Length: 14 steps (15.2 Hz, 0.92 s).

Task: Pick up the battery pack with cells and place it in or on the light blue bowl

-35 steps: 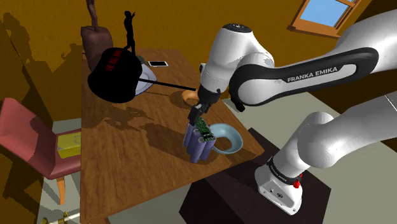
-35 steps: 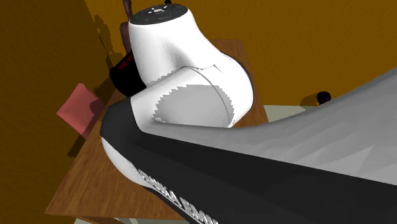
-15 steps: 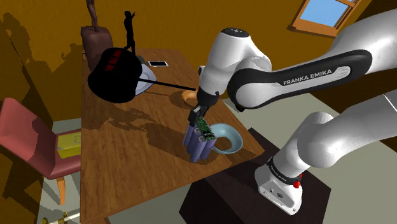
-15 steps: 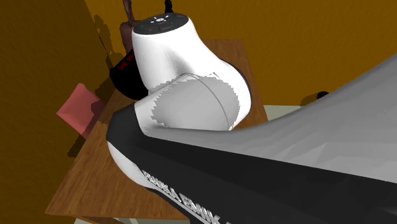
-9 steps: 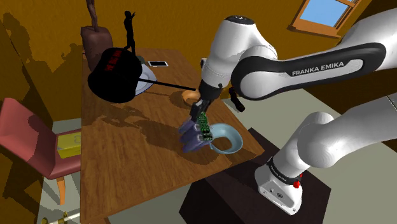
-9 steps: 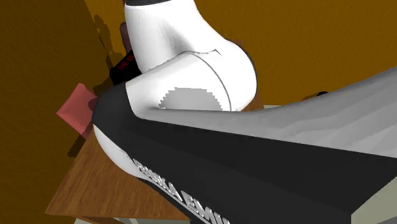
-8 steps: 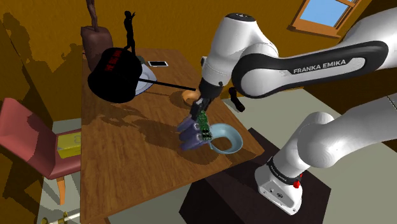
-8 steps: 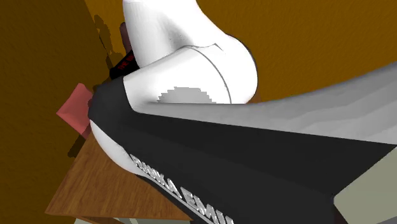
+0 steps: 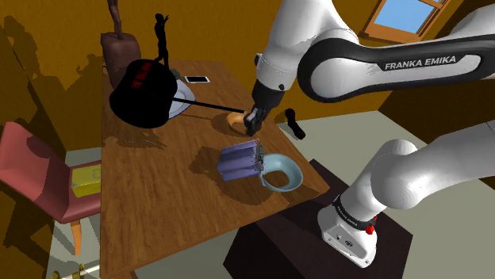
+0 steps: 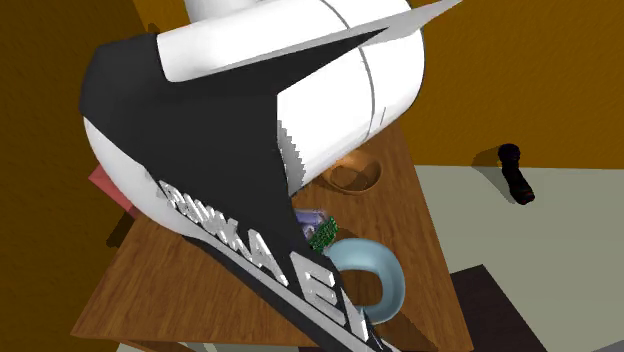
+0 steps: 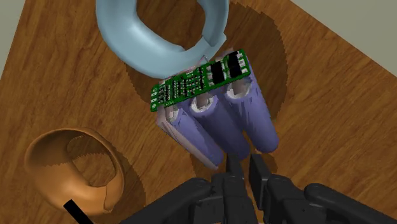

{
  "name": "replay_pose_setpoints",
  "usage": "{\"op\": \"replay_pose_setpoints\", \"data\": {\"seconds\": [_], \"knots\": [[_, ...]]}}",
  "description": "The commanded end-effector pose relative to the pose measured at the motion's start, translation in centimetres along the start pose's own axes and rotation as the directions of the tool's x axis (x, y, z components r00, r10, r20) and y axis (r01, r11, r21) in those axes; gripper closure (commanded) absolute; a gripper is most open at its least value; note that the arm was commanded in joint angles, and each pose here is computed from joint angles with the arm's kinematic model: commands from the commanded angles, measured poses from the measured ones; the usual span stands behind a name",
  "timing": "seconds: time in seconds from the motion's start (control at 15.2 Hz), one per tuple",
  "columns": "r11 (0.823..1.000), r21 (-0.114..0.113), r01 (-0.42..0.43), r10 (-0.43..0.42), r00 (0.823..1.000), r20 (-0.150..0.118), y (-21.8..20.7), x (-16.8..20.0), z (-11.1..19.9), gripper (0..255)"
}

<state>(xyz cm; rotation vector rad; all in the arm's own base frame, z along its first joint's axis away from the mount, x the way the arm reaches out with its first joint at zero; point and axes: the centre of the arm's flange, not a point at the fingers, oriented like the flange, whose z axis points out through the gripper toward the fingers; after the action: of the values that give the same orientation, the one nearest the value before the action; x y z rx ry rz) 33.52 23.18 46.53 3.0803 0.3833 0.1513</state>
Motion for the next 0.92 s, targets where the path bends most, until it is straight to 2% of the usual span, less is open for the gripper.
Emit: {"op": "replay_pose_setpoints", "data": {"seconds": [0.0, 0.13, 0.2, 0.26, 0.4, 0.53, 0.66, 0.73, 0.86], "knots": [[1.000, 0.000, 0.000, 0.000, 1.000, 0.001, 0.0, 0.0, -1.0, 255], [1.000, 0.000, 0.000, 0.000, 1.000, 0.001, 0.1, 0.1, -2.0, 255], [1.000, 0.000, 0.000, 0.000, 1.000, 0.000, -0.1, 0.1, -1.4, 255], [1.000, 0.000, 0.000, 0.000, 1.000, 0.000, -0.1, 0.1, -1.4, 0], [0.990, 0.102, 0.096, -0.101, 0.994, 0.042, 3.2, 1.8, 0.4, 0], [0.961, 0.206, 0.186, -0.204, 0.976, 0.073, 6.1, 3.7, 2.6, 0], [0.912, 0.310, 0.267, -0.308, 0.947, 0.092, 8.6, 5.8, 5.2, 0], [0.882, 0.362, 0.303, -0.359, 0.928, 0.098, 9.6, 6.9, 6.6, 0], [0.807, 0.462, 0.367, -0.459, 0.883, 0.099, 11.3, 9.0, 9.7, 0]]}}
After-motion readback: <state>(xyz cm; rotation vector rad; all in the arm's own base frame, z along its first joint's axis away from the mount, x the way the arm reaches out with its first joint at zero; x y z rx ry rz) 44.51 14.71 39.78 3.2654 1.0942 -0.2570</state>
